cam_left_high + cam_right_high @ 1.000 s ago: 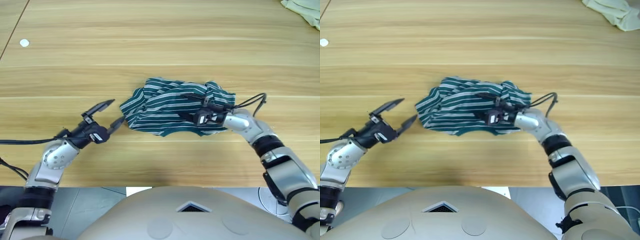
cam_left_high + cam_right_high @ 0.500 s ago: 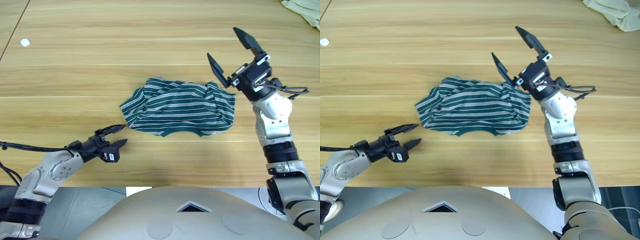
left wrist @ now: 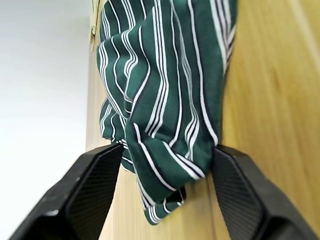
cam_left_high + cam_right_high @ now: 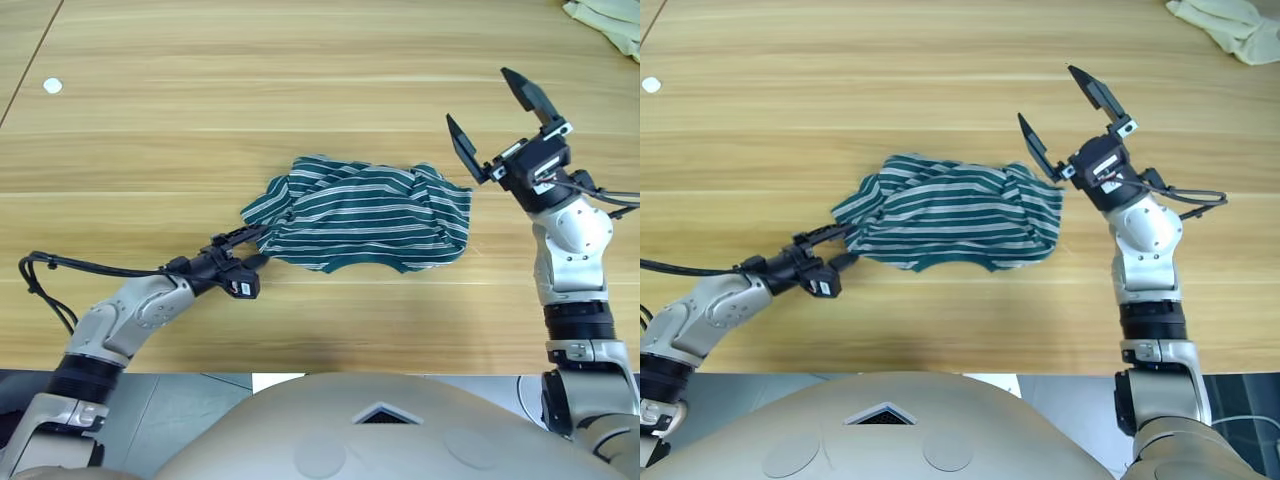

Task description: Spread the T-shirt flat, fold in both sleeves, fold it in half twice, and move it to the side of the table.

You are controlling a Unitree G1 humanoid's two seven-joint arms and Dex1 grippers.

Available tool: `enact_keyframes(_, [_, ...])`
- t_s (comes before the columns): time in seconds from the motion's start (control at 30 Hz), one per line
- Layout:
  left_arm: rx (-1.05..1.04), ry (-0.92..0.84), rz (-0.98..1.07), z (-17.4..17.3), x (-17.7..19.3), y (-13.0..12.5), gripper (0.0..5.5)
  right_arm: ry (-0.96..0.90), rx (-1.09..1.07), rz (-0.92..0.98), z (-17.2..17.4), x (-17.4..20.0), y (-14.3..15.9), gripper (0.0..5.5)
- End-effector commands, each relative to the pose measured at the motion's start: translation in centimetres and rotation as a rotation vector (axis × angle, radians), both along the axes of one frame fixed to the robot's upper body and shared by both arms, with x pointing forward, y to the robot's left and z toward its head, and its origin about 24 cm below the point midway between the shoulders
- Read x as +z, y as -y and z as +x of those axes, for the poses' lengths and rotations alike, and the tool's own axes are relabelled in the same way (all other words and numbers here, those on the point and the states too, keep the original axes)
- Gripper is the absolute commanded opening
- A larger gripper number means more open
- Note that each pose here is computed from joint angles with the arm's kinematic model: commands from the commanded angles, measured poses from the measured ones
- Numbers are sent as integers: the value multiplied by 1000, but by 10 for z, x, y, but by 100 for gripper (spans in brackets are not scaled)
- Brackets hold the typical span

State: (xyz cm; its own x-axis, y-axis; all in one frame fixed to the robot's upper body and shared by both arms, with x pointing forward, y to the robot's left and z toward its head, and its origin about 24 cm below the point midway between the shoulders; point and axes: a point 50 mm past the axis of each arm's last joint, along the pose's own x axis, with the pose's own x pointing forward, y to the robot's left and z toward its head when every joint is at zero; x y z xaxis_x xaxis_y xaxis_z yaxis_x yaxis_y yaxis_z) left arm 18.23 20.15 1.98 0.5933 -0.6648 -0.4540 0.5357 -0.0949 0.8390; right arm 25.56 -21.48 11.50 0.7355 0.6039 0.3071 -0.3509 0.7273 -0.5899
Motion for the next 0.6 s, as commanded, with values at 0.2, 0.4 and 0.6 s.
enact_keyframes(0.2, [-1,-50,78,-7,-17,-4,258,-17,-50,-39,-4,-3,13,360])
enact_keyframes(0.4, [-22,-53,51,-12,-14,-1,144,-34,-82,-39,-5,-7,20,360])
enact_keyframes(0.6, [-25,-33,35,-9,-11,1,54,-34,-105,-44,-9,-6,26,360])
